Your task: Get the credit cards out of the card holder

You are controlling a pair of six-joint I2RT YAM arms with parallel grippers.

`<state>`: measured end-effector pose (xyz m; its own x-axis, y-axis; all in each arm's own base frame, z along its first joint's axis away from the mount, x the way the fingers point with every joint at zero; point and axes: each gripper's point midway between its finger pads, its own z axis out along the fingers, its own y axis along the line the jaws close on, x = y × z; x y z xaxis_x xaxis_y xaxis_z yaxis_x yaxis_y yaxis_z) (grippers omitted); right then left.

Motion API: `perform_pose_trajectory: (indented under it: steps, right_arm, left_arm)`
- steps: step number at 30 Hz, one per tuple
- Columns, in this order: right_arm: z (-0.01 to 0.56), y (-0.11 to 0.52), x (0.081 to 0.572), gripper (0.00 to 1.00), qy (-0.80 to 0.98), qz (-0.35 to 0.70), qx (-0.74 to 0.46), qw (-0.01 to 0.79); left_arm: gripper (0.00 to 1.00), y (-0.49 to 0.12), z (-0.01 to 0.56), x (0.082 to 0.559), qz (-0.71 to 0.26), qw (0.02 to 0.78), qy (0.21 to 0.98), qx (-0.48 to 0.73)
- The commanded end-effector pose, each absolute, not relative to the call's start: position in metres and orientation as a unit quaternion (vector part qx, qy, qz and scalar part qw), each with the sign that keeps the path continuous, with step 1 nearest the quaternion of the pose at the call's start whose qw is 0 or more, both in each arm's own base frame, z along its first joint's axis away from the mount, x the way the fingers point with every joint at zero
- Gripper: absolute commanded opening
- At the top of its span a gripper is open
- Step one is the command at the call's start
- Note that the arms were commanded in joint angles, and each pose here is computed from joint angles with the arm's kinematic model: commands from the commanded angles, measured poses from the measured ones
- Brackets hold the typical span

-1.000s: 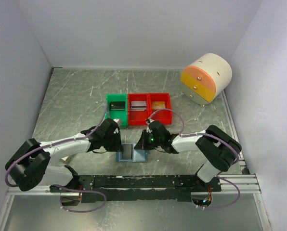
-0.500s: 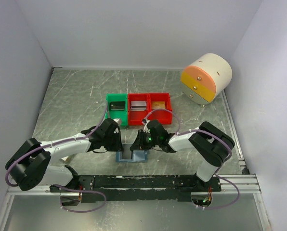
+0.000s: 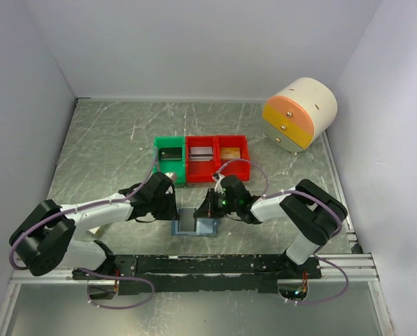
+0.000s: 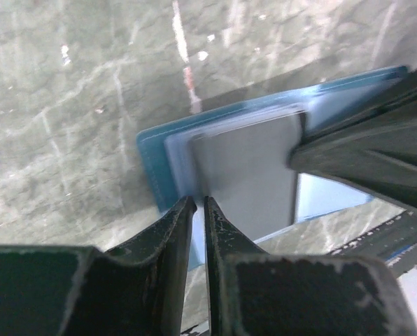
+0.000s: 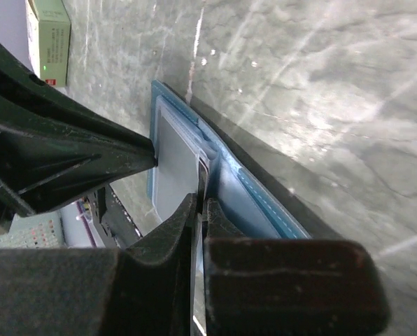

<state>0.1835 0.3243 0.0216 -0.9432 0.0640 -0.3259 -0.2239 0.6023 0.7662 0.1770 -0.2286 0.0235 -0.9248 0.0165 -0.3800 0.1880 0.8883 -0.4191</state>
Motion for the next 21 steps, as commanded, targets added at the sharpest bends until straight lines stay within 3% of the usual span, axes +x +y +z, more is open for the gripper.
perform_pose_trajectory:
  steps: [1, 11, 15, 17, 21]
  right_arm:
    - [0.022, 0.309, 0.183, 0.0, 0.877, 0.448, -0.054, 0.165]
    - [0.013, 0.307, 0.184, 0.0, 0.885, 0.436, -0.053, 0.153]
    - [0.007, 0.306, 0.183, 0.0, 0.887, 0.434, -0.052, 0.147]
    - [0.005, 0.306, 0.184, 0.0, 0.888, 0.434, -0.05, 0.146]
    - [0.003, 0.307, 0.184, 0.0, 0.888, 0.435, -0.049, 0.142]
  left_arm:
    - [0.25, -0.199, -0.002, 0.167, -0.155, 0.168, 0.972, 0.053]
    - [0.27, -0.207, 0.012, 0.171, -0.179, 0.185, 0.965, 0.054]
    - [0.39, -0.233, 0.043, 0.171, -0.257, 0.22, 0.938, 0.072]
    - [0.5, -0.246, 0.054, 0.169, -0.287, 0.238, 0.924, 0.088]
    - [0.56, -0.247, 0.047, 0.168, -0.242, 0.253, 0.928, 0.13]
